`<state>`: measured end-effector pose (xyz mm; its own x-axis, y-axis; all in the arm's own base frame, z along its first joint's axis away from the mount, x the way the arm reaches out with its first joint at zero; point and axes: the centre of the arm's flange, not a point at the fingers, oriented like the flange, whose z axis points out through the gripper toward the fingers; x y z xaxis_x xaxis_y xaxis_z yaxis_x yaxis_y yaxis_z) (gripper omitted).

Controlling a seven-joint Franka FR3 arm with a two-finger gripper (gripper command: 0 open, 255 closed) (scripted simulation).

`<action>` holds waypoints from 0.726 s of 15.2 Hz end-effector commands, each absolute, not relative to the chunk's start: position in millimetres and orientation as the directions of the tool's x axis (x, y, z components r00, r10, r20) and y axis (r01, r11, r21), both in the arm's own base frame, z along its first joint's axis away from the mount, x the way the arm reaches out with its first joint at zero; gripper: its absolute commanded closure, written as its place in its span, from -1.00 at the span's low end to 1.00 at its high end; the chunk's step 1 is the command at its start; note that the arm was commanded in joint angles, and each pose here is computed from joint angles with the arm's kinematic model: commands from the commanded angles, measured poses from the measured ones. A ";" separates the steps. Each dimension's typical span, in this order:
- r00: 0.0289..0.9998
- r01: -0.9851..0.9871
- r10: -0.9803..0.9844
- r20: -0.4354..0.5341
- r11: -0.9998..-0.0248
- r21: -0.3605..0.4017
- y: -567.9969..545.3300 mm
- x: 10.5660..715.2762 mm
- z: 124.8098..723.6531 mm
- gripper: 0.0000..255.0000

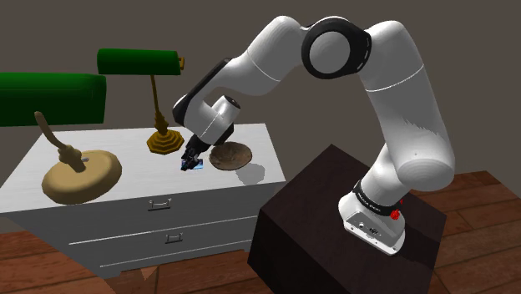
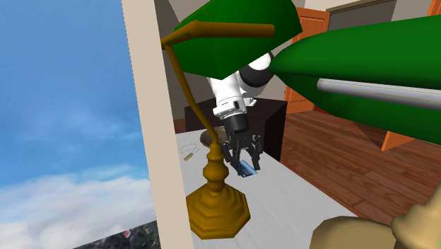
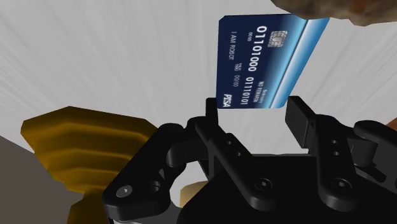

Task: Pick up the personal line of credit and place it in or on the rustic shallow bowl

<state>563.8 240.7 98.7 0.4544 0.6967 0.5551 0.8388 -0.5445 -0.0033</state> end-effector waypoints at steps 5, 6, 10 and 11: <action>0.454 0.839 0.697 0.555 -0.544 -0.003 240.8 563.7 109.1 1.00; 0.454 0.839 0.697 0.555 -0.544 -0.003 240.8 563.7 114.4 1.00; 0.454 0.839 0.697 0.555 -0.544 -0.003 240.8 563.7 135.5 1.00; 0.454 0.839 0.697 0.555 -0.544 -0.003 240.8 563.7 140.8 1.00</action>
